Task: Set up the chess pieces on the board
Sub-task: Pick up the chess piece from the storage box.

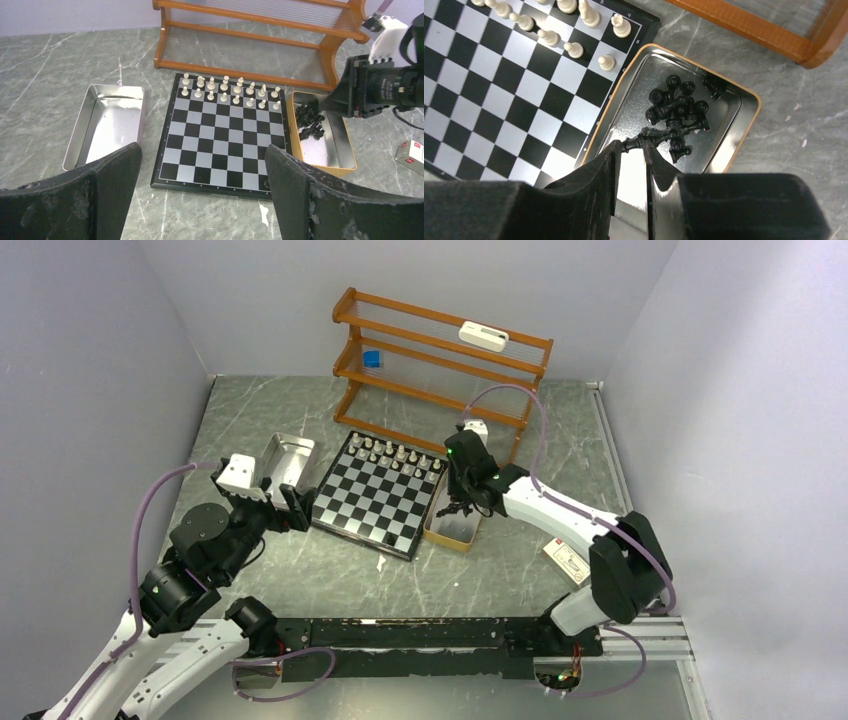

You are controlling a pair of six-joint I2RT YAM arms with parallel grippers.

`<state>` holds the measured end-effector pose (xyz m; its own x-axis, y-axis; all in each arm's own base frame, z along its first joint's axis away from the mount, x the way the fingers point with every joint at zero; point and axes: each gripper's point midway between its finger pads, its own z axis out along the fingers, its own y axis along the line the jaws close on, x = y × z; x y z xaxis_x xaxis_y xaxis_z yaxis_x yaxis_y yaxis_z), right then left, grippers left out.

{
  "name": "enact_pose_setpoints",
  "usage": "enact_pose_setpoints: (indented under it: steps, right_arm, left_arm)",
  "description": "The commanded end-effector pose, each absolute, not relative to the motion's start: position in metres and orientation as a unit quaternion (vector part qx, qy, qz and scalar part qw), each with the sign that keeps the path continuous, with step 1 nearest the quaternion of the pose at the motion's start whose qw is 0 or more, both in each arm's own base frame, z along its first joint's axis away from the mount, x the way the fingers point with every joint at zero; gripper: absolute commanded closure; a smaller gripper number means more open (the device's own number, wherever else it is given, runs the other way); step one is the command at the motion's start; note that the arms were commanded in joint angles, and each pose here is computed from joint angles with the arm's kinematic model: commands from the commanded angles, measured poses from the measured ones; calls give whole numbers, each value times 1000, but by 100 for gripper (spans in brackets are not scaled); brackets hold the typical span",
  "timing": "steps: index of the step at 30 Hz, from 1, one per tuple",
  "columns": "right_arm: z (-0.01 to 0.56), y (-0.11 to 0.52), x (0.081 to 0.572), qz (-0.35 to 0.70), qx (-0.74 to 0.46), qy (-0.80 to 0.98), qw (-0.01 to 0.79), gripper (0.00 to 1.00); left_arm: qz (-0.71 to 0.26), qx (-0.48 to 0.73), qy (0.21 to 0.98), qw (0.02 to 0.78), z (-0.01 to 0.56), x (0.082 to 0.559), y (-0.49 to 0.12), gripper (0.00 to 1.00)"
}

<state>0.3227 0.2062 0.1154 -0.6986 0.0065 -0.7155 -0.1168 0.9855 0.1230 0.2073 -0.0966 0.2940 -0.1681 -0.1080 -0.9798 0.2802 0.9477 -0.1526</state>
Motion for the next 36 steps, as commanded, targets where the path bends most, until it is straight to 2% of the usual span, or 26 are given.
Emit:
enact_pose_setpoints:
  steps: [1, 16, 36]
  right_arm:
    - [102, 208, 339, 66, -49, 918, 389, 74]
    - [59, 206, 349, 36, -64, 930, 360, 75]
    - [46, 203, 355, 23, -67, 933, 353, 81]
  left_arm:
    - [-155, 67, 746, 644, 295, 208, -101, 2]
    - [-154, 59, 742, 650, 298, 207, -97, 3]
    - [-153, 55, 739, 654, 300, 205, -94, 2]
